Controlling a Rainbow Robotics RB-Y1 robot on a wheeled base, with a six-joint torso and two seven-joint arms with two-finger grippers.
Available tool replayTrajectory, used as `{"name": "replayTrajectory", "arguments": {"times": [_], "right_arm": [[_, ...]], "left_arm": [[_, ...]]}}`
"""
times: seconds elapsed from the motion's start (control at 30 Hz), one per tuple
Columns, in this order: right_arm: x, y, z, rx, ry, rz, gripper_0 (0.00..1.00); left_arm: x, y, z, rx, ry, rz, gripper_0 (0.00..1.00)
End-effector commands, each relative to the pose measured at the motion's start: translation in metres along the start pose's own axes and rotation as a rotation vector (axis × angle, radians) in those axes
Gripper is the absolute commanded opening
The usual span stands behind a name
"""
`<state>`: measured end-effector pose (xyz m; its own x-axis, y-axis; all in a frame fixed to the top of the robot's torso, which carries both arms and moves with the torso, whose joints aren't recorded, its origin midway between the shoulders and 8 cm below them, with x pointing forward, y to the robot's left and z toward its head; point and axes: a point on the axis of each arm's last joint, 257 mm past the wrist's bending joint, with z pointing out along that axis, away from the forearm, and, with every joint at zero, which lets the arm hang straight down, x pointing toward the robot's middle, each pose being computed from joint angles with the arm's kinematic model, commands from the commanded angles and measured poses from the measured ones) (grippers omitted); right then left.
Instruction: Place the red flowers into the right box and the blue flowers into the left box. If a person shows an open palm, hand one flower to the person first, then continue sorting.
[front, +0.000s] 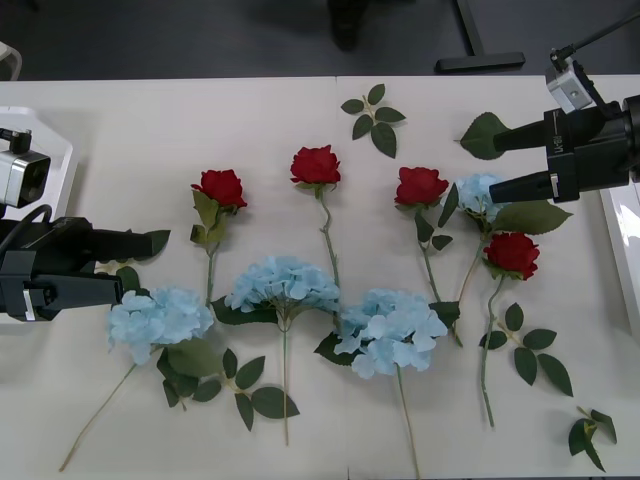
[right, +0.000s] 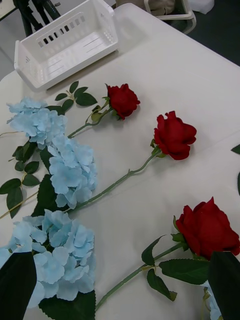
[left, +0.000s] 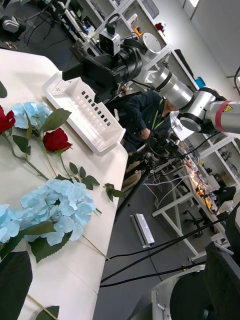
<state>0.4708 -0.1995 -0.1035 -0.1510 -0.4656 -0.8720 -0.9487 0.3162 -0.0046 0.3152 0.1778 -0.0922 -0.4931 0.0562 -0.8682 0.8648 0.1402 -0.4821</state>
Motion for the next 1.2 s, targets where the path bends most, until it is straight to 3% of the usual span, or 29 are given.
{"name": "replayTrajectory", "arguments": {"times": [0.03,0.17,0.4,0.63,0.7,0.87,1.03,1.2], "right_arm": [[0.046,-0.001,-0.014,0.032,0.086,0.048,1.00],[0.052,-0.012,-0.026,0.078,0.102,0.053,1.00],[0.065,-0.018,-0.040,0.105,0.162,0.036,1.00],[0.128,-0.010,-0.056,0.075,0.402,-0.007,1.00],[0.144,-0.001,-0.063,0.102,0.473,0.228,1.00],[0.174,0.022,-0.072,0.193,0.606,0.648,1.00],[0.189,0.028,-0.053,0.334,0.597,0.942,1.00],[0.199,0.027,-0.035,0.419,0.585,1.014,1.00]], "left_arm": [[0.008,0.000,0.009,0.033,-0.038,-0.021,1.00],[-0.014,-0.002,0.003,0.034,-0.079,0.003,1.00],[-0.042,0.001,-0.028,-0.080,0.012,0.189,1.00],[-0.008,-0.010,-0.058,-0.206,0.098,-0.077,1.00],[0.010,-0.013,-0.071,-0.241,0.132,-0.138,1.00],[0.057,-0.011,-0.109,-0.352,0.276,-0.200,1.00],[0.103,0.007,-0.142,-0.454,0.368,-0.264,1.00],[0.138,0.025,-0.160,-0.535,0.473,-0.250,1.00]]}}
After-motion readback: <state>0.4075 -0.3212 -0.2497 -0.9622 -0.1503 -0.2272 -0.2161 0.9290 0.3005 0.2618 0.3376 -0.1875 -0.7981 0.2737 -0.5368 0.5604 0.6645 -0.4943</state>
